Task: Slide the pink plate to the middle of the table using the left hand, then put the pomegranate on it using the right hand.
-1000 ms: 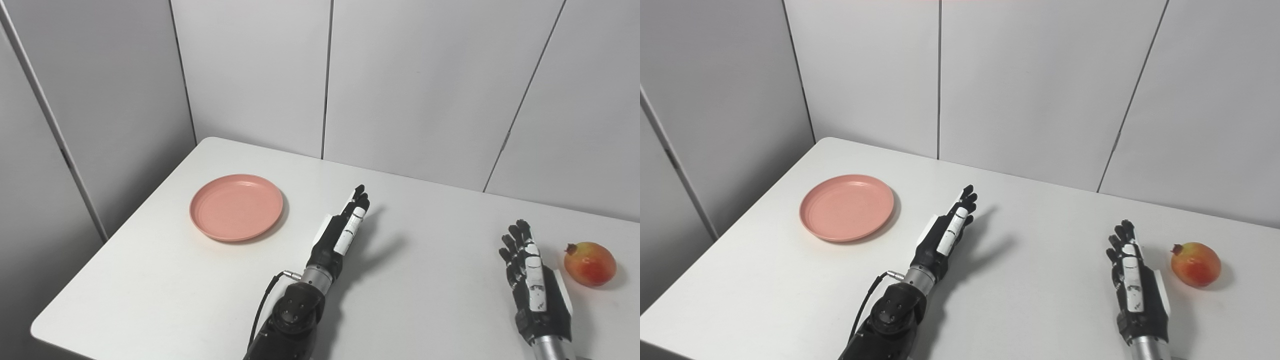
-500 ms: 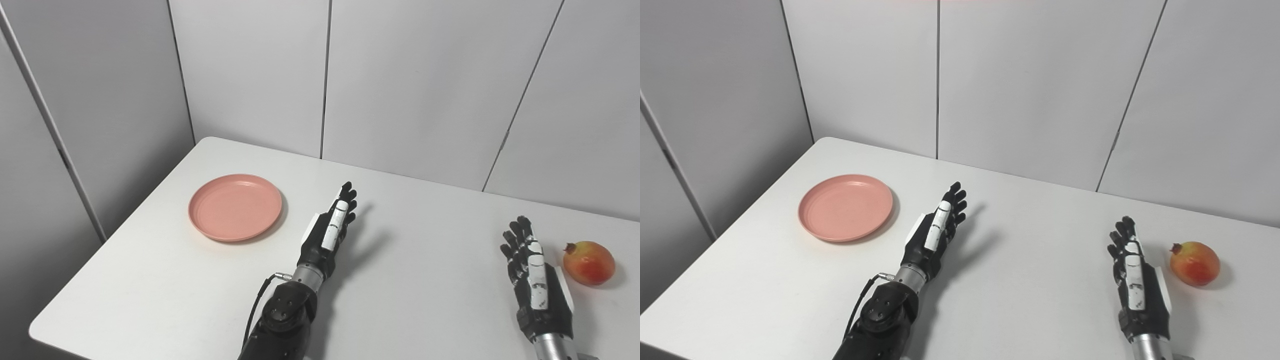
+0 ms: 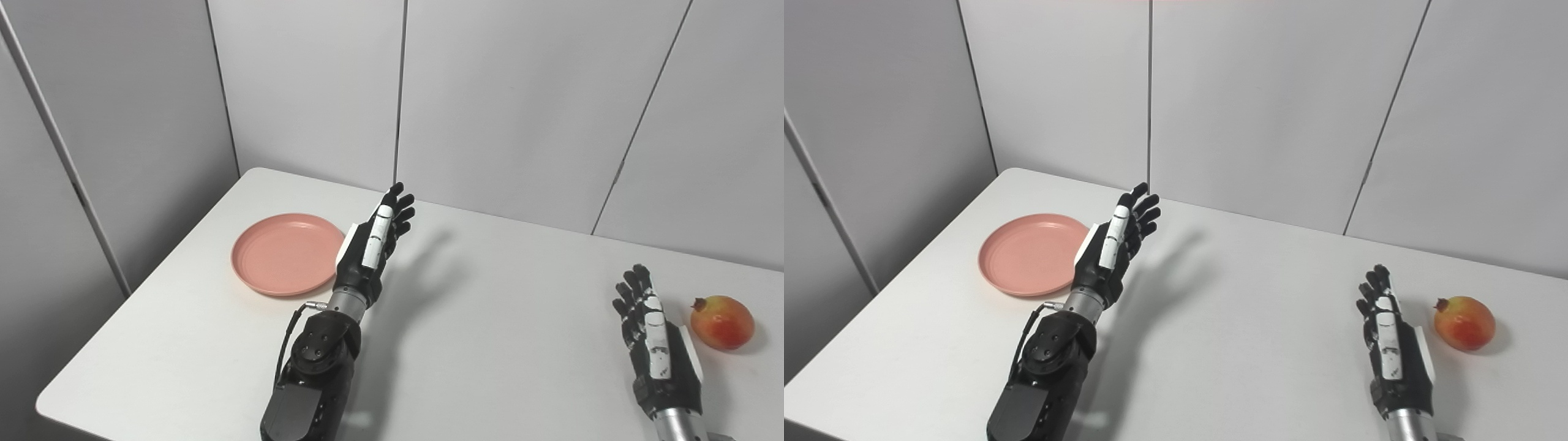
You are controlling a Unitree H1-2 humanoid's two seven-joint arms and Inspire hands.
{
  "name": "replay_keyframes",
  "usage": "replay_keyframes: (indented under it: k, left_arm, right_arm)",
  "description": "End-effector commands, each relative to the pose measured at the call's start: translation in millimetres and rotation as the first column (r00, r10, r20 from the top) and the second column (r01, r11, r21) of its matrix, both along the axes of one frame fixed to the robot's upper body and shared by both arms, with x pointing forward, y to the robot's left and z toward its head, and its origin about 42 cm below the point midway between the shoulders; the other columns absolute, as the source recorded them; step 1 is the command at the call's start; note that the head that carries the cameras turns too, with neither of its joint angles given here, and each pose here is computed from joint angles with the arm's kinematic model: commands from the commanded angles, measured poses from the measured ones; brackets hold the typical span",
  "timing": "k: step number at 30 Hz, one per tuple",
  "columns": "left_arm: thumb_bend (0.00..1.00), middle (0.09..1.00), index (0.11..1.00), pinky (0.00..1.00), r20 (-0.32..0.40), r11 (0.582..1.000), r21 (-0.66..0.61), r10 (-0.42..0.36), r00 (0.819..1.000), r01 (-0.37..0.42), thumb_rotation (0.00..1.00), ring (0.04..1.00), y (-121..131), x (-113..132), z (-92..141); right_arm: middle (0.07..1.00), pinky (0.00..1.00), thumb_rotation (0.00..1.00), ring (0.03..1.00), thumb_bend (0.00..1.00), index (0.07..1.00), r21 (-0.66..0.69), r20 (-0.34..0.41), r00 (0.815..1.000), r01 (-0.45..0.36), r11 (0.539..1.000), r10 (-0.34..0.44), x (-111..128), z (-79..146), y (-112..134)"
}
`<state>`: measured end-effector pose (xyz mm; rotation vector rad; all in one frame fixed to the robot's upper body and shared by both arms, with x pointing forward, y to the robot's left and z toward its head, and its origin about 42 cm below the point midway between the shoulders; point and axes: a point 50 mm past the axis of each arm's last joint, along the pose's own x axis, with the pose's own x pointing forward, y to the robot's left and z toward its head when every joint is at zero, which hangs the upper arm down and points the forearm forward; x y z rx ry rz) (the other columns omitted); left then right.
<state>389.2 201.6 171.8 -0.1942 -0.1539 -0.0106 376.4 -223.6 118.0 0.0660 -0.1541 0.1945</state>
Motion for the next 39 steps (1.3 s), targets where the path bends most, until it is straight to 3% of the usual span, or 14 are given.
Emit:
replay_keyframes:
  k: [1,12,21,28,39]
  left_arm:
    - [0.66,0.877,0.875,0.85,0.089,1.0,-0.014,0.019,0.996,-0.017,1.0,0.871,4.8,12.5,36.4]
    - [0.66,0.824,0.822,0.8,0.145,0.986,0.008,0.164,0.976,-0.167,1.0,0.821,51.7,20.1,43.8]
    - [0.63,0.803,0.798,0.8,0.181,0.954,0.055,0.28,0.943,-0.294,1.0,0.806,91.6,24.4,41.4]
    - [0.69,0.813,0.809,0.84,0.176,0.935,0.05,0.338,0.925,-0.351,1.0,0.821,111.4,20.0,46.7]
    - [0.69,0.8,0.798,0.8,0.172,0.905,0.092,0.397,0.902,-0.415,1.0,0.805,136.8,17.3,44.7]
  right_arm:
    - [1.0,1.0,0.96,1.0,0.56,1.0,0.002,-0.015,1.0,0.003,1.0,-0.003,-7.4,-11.5,-4.1]
    - [1.0,1.0,0.95,1.0,0.56,1.0,0.001,-0.019,1.0,0.009,1.0,-0.009,-6.2,-14.3,-6.2]
    - [1.0,1.0,0.97,1.0,0.55,1.0,-0.003,-0.019,1.0,0.006,1.0,-0.006,-6.9,-12.8,-5.4]
    - [1.0,1.0,0.97,1.0,0.55,1.0,-0.01,-0.019,1.0,0.002,1.0,-0.002,-7.5,-11.1,-5.4]
    - [1.0,1.0,0.96,1.0,0.54,1.0,0.003,-0.017,1.0,0.002,1.0,-0.002,-7.0,-10.2,-4.3]
